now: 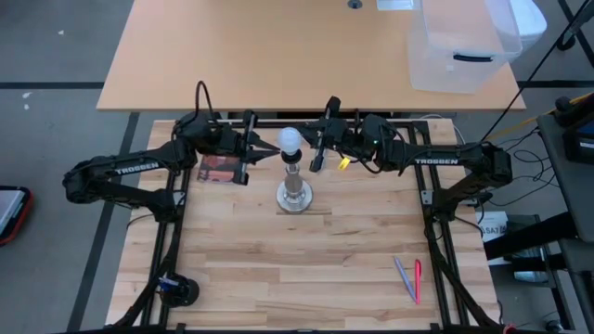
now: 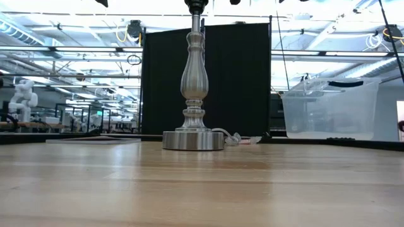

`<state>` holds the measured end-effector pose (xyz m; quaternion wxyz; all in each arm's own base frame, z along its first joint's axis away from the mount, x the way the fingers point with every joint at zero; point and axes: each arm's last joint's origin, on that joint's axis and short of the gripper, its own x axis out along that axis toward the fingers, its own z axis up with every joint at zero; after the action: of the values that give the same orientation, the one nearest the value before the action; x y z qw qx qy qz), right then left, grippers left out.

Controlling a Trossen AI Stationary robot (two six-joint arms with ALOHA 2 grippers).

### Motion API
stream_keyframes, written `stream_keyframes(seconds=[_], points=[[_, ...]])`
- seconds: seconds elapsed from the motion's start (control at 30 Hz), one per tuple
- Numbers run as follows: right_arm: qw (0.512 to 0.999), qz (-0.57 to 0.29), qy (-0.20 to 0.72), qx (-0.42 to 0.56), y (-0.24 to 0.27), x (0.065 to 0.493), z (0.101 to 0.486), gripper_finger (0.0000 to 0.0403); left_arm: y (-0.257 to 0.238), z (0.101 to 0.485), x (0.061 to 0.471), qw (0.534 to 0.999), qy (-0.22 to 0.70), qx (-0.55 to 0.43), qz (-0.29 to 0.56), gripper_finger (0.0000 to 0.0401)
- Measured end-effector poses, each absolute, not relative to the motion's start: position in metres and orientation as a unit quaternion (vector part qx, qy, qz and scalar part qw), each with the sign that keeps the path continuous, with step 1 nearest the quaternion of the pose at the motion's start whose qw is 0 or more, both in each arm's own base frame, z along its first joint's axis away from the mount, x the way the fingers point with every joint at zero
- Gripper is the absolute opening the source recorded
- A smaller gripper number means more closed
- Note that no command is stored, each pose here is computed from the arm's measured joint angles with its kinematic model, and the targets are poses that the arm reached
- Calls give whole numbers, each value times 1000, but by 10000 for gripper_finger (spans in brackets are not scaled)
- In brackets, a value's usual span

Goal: Screw lightbulb
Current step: Insert the white lightbulb into the silver lamp

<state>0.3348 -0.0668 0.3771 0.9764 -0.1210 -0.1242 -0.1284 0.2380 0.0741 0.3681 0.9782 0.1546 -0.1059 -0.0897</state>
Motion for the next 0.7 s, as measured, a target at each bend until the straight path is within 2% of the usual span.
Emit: stream_keyframes(seconds=[0.47,0.7], points=[[969,-179,-94,-144,-56,337,374,0,78,367,237,981,-97,153,-75,29],[968,-179,-93,-146,-51,338,374,0,78,367,237,981,-96,153,-75,29]])
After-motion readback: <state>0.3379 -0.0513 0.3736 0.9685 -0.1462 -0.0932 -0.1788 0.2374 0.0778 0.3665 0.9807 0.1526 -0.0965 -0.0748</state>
